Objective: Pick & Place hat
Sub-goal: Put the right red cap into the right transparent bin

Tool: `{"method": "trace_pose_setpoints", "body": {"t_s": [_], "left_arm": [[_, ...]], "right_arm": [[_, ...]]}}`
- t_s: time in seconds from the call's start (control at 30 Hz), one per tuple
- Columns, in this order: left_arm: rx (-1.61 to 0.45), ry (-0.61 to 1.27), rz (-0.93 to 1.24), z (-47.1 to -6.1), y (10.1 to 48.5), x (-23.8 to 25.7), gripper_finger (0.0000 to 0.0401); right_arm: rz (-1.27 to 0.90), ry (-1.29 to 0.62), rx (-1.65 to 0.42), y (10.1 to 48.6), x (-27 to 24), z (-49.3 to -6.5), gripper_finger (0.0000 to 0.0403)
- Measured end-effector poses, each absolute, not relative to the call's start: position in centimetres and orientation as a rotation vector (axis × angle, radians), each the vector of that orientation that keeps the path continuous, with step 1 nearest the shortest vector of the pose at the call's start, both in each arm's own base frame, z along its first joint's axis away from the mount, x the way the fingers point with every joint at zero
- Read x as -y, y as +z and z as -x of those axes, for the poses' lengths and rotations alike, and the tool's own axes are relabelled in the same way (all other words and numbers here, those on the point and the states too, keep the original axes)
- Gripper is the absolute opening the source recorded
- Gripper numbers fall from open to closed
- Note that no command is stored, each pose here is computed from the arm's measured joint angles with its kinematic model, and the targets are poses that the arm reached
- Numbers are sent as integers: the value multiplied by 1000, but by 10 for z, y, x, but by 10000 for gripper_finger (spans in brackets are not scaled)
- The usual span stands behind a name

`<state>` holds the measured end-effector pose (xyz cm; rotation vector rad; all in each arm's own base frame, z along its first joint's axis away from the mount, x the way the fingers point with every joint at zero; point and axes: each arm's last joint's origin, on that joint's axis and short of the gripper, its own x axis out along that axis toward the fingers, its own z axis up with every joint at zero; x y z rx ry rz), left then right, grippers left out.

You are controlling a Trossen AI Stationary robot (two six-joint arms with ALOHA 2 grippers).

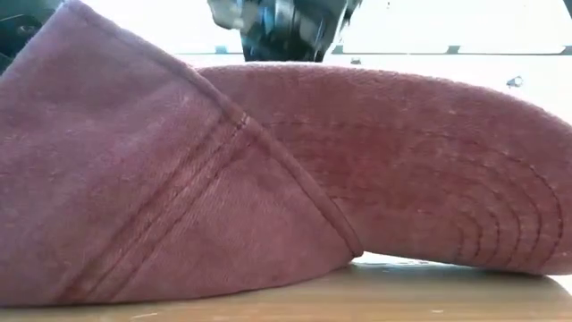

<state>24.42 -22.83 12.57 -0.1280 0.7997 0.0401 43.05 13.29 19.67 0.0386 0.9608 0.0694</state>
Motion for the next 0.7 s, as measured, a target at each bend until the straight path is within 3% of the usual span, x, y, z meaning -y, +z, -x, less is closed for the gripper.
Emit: {"method": "trace_pose_setpoints", "body": {"t_s": [0.3, 0.57, 0.7], "left_arm": [[-797, 41, 128, -244, 125, 228, 210], [-795, 43, 126, -244, 125, 228, 210], [-795, 45, 127, -244, 125, 228, 210]], "right_arm": [[-124, 203, -947, 178, -167, -432, 44], [-62, 55, -1085, 145, -164, -425, 44], [-48, 48, -1105, 148, -162, -422, 44]]}}
